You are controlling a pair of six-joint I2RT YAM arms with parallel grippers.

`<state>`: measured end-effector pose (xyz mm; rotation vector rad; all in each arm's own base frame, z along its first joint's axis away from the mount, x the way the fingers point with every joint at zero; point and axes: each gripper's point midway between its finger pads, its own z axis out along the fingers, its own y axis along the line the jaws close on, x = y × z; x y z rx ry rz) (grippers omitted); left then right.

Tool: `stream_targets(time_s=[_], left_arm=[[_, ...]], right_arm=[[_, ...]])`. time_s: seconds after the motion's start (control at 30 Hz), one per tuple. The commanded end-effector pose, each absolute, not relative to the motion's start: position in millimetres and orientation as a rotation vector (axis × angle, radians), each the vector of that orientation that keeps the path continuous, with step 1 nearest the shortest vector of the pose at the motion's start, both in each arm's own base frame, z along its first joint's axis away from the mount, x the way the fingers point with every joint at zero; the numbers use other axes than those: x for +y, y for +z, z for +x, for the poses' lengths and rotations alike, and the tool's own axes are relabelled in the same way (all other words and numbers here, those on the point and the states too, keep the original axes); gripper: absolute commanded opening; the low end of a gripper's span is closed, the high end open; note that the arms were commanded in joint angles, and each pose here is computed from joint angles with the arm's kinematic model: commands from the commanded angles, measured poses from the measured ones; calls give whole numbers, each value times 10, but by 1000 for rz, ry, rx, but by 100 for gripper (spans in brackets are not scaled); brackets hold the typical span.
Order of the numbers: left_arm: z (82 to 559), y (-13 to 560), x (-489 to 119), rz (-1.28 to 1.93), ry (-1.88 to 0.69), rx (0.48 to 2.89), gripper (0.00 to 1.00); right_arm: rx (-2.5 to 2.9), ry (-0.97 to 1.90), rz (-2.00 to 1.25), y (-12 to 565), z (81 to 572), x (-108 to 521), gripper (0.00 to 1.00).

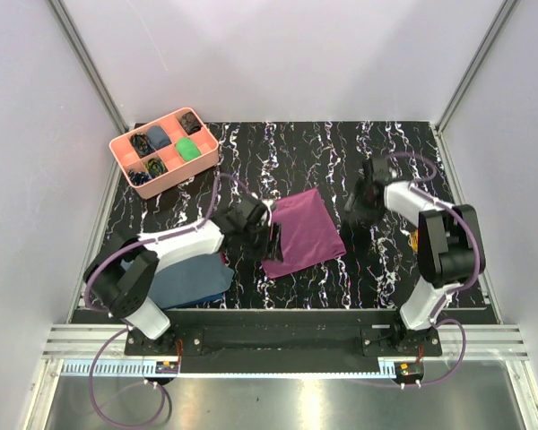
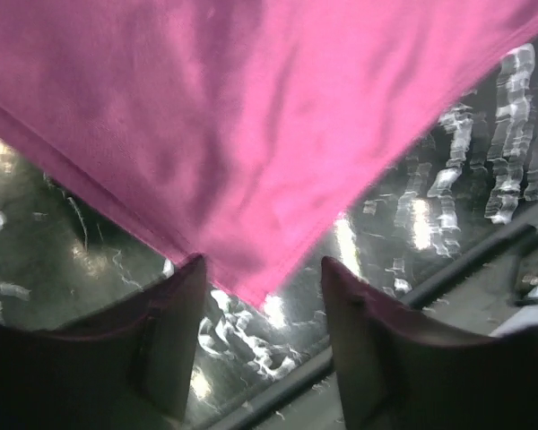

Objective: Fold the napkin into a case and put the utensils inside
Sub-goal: Rotate the square-folded napkin at the center of the board.

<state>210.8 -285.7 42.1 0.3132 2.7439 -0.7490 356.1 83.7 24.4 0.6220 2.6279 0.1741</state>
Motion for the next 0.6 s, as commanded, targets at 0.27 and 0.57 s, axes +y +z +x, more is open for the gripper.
stream_targets(time_s=[0.27,0.57], left_arm=[[3617,1523,-2530,318,-922,2552,80],[4022,864,-2330,522,-729,2673,82]], right_arm=[[2529,473,443,1114,3740,1090,88],[2551,842,356,1090,2862,1459,86]])
